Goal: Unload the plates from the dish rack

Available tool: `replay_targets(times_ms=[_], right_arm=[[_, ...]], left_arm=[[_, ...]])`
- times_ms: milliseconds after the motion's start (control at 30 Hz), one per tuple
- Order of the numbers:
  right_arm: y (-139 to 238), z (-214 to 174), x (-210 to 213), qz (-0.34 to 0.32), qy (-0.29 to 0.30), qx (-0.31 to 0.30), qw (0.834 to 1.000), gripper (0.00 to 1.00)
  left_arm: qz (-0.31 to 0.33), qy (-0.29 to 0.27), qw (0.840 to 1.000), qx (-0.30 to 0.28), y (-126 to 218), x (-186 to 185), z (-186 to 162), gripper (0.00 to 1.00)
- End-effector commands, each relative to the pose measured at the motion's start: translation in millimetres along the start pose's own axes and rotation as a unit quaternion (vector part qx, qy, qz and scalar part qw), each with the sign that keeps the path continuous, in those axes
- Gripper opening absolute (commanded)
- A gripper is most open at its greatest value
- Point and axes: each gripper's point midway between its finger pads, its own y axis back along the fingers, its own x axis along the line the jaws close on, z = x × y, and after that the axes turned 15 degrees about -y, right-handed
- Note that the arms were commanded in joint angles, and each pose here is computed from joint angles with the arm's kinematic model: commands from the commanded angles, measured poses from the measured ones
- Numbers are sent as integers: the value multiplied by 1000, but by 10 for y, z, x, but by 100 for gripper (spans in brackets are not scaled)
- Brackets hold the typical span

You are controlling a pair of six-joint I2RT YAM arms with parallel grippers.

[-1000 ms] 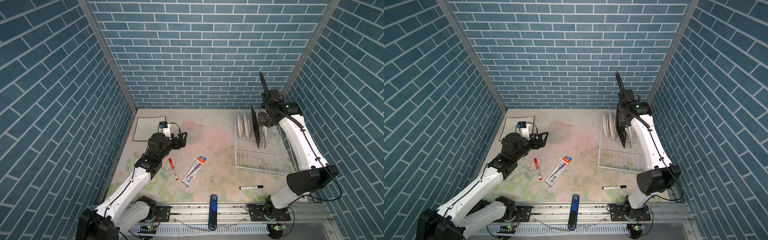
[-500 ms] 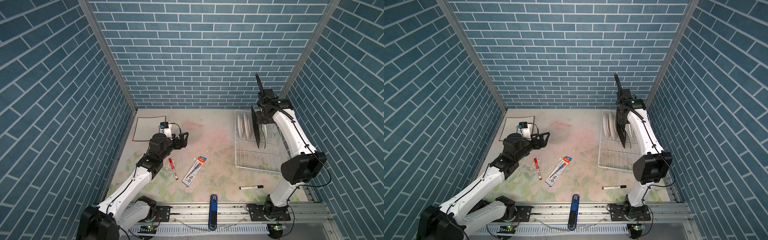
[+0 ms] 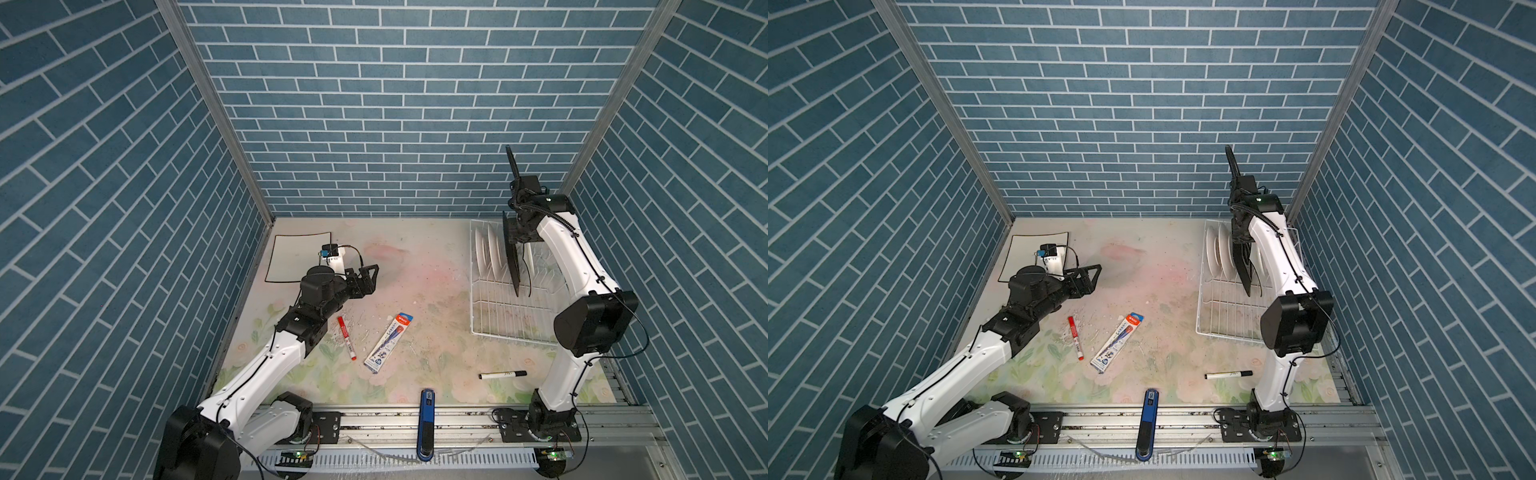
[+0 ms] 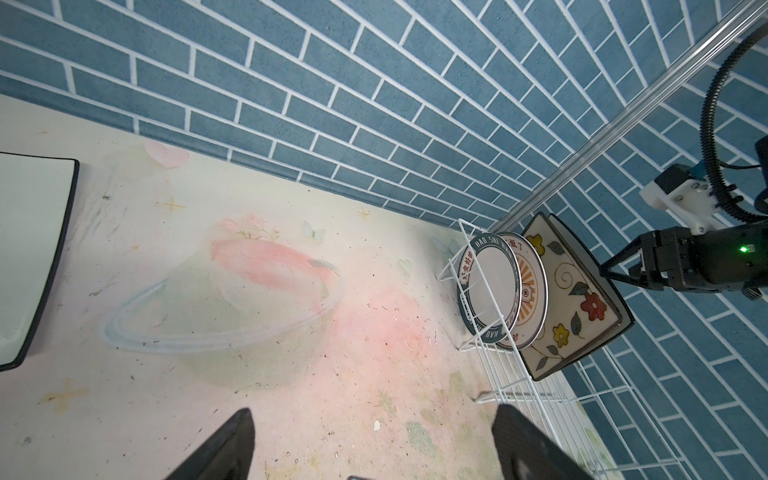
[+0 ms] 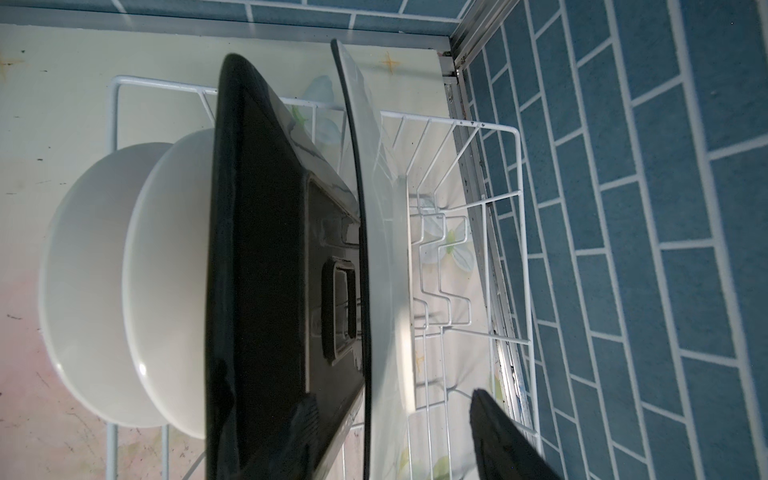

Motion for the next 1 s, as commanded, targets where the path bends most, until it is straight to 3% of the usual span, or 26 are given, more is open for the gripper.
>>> replay_targets(times_ms=[0, 633, 967], right_arm=[[1, 180, -24, -11, -7, -26, 1000, 58], [-333, 198, -52, -69, 15, 0, 998, 51], [-432, 185, -51, -78, 21, 7, 997, 42]], left_arm=[[-9, -2, 1000, -5, 1, -48, 32, 91], [-13, -8, 1000, -6, 16, -77, 76, 90], [3, -21, 1000, 0, 10, -21, 54, 90]])
